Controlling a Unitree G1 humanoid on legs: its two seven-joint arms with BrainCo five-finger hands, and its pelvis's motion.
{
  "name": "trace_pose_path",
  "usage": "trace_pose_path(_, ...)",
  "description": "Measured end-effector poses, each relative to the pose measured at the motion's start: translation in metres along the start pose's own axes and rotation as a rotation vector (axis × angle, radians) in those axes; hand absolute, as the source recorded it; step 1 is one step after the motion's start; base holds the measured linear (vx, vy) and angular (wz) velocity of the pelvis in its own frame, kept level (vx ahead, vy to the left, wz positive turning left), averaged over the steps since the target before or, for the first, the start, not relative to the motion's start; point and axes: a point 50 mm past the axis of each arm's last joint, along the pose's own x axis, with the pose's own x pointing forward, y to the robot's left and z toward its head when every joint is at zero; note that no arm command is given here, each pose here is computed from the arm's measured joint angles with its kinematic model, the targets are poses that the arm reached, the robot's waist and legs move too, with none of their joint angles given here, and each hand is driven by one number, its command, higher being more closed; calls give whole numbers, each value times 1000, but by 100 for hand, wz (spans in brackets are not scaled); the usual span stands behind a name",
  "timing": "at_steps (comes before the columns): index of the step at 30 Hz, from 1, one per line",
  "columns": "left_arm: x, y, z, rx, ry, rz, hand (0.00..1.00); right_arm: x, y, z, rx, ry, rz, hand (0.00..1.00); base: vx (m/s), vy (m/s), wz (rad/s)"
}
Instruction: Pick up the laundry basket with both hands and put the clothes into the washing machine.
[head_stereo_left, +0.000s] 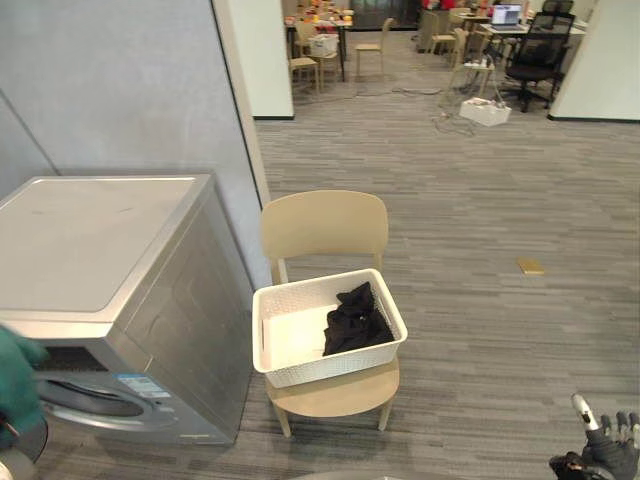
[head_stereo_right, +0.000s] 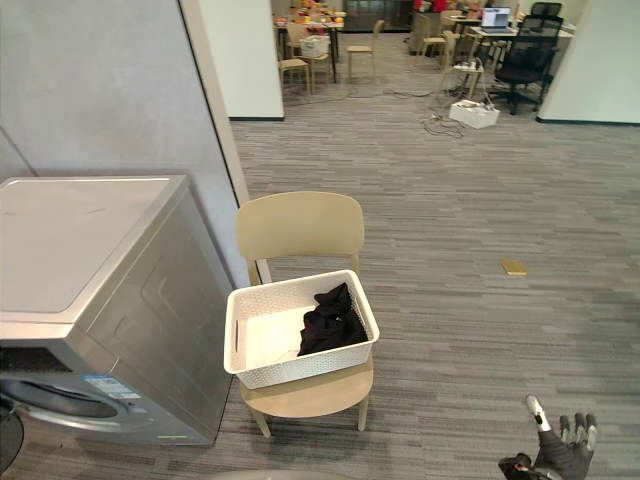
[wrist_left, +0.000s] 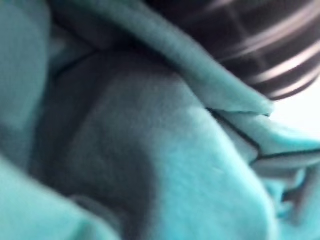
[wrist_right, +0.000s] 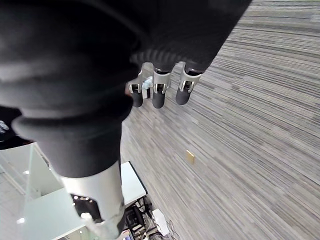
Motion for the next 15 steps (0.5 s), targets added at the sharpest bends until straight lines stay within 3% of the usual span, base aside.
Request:
trace_pose_path(4, -43, 7, -53, 20, 302, -21, 100, -6, -11, -29, 20, 127, -47, 0, -47, 5, 34)
trace_pose_path(10, -124, 24, -162, 150, 917, -65, 100, -31, -37, -121, 13, 570, -212, 0, -31, 34, -2)
trace_pose_path(15, -198, 41, -197, 281, 1322, -114, 100, -56, -50, -151, -79, 792, -261, 0, 27, 51, -7)
